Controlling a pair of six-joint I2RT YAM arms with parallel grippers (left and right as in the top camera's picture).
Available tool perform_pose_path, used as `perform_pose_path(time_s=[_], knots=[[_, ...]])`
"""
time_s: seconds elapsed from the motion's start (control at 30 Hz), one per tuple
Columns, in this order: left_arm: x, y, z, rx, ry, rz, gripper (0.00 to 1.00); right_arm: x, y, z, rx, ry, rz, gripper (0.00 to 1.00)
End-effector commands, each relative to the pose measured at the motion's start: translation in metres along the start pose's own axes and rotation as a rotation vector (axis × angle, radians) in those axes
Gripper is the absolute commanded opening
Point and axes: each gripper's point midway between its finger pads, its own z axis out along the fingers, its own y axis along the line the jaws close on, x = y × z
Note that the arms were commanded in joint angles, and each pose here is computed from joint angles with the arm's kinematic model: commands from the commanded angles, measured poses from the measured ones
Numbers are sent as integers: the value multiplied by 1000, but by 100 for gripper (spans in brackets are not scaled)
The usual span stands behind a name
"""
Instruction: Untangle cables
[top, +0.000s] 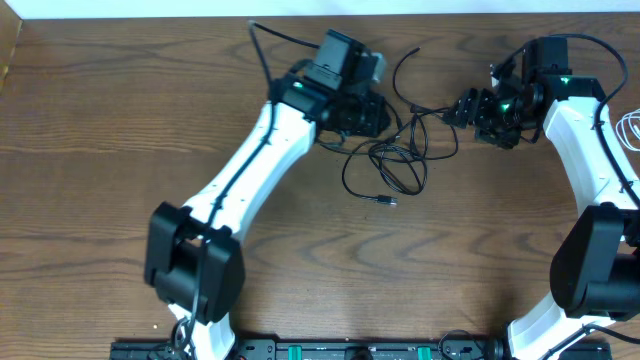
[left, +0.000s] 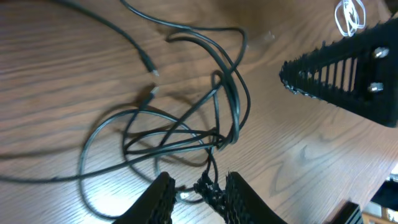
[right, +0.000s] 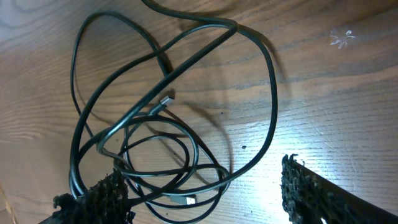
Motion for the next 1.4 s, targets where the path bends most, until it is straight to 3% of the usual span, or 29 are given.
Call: perform_pose_path(time_s=[0.0, 0.37, 0.63, 0.87, 0.9, 0.97, 1.2, 1.37], knots=[[10, -4, 22, 18, 41, 2, 28, 3, -1, 1, 4, 9, -23, 77], [30, 28, 74, -43, 129, 74, 28, 6, -4, 1, 18, 21, -34, 79], [23, 18, 101, 74, 97, 196, 33, 6, -6, 1, 31, 22, -32, 80], [3, 21, 111, 51, 11, 235, 41, 9, -7, 1, 34, 32, -27, 80], [1, 23, 112, 38, 1, 238, 40, 9, -7, 1, 35, 33, -26, 80], [-1, 25, 112, 22, -8, 239, 8, 9, -7, 1, 35, 34, -26, 80], [-17, 45, 88, -106, -43, 174, 8, 11, -7, 1, 34, 43, -26, 79], [-38, 29, 31, -122, -119, 135, 8, 22, 27, 2, -138, 83, -188, 80]])
